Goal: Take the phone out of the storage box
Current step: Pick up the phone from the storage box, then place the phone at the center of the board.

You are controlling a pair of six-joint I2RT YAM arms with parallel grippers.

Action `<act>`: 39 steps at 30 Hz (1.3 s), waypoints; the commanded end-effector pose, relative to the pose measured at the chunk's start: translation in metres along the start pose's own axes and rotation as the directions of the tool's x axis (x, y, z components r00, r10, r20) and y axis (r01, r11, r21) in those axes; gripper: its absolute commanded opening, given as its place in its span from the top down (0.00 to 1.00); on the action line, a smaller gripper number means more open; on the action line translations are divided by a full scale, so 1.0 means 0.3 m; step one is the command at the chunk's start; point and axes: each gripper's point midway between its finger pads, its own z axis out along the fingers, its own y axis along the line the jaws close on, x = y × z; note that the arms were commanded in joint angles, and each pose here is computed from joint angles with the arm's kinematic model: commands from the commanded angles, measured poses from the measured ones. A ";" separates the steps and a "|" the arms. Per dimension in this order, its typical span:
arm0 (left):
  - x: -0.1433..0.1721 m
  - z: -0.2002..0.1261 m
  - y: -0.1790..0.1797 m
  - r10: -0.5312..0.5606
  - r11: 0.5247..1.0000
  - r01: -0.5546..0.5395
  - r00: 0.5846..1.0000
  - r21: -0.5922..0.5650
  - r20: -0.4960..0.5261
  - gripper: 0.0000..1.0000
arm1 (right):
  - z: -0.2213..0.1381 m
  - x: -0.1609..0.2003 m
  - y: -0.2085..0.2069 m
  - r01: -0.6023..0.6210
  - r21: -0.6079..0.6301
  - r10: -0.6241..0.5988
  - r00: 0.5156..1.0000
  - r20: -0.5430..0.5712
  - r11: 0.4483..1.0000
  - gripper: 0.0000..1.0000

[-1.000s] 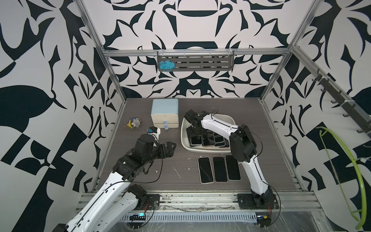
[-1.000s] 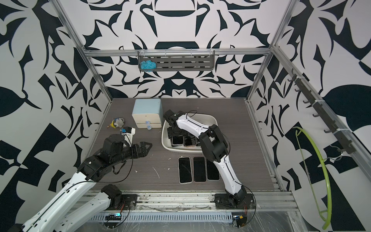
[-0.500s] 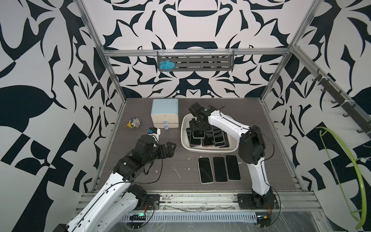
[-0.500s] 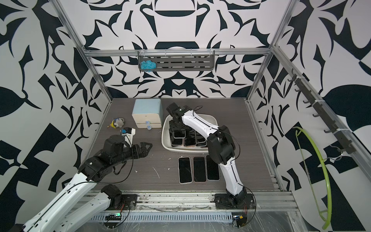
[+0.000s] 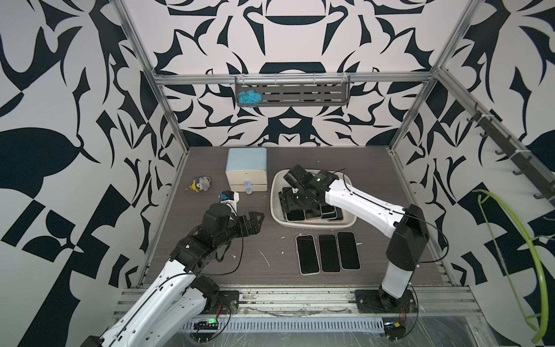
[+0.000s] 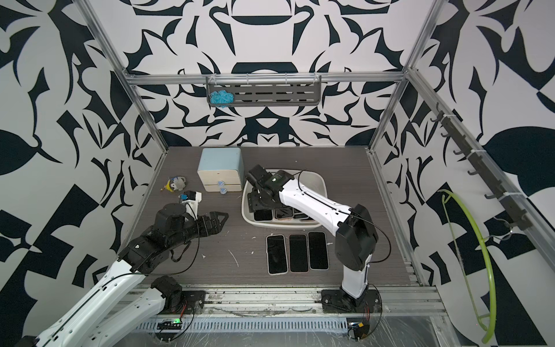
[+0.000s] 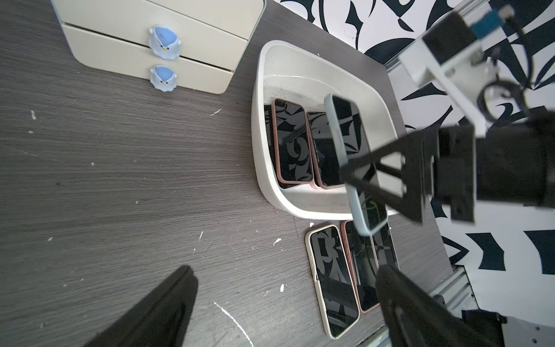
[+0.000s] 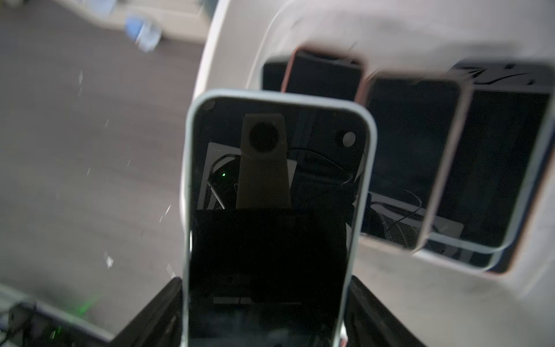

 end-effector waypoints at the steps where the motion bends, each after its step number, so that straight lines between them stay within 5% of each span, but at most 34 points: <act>1: -0.004 -0.010 0.011 -0.020 1.000 0.020 0.999 -0.003 0.025 0.00 | -0.053 0.068 0.102 -0.031 -0.098 0.034 0.999 0.036 0.995 0.40; 15: 0.039 -0.041 0.059 -0.109 0.994 0.110 0.992 -0.006 0.061 0.00 | 0.105 0.389 0.202 0.035 -0.049 -0.038 0.997 -0.070 0.998 0.40; 28: 0.073 -0.073 0.082 -0.195 0.981 0.195 0.978 0.013 0.078 0.00 | 0.214 0.378 0.161 -0.024 0.062 0.027 0.999 -0.041 0.998 0.36; 39: 0.047 -0.081 0.068 -0.102 0.994 0.104 0.993 -0.028 0.057 0.00 | 0.291 0.421 0.185 0.001 0.064 0.007 0.992 -0.125 0.998 0.22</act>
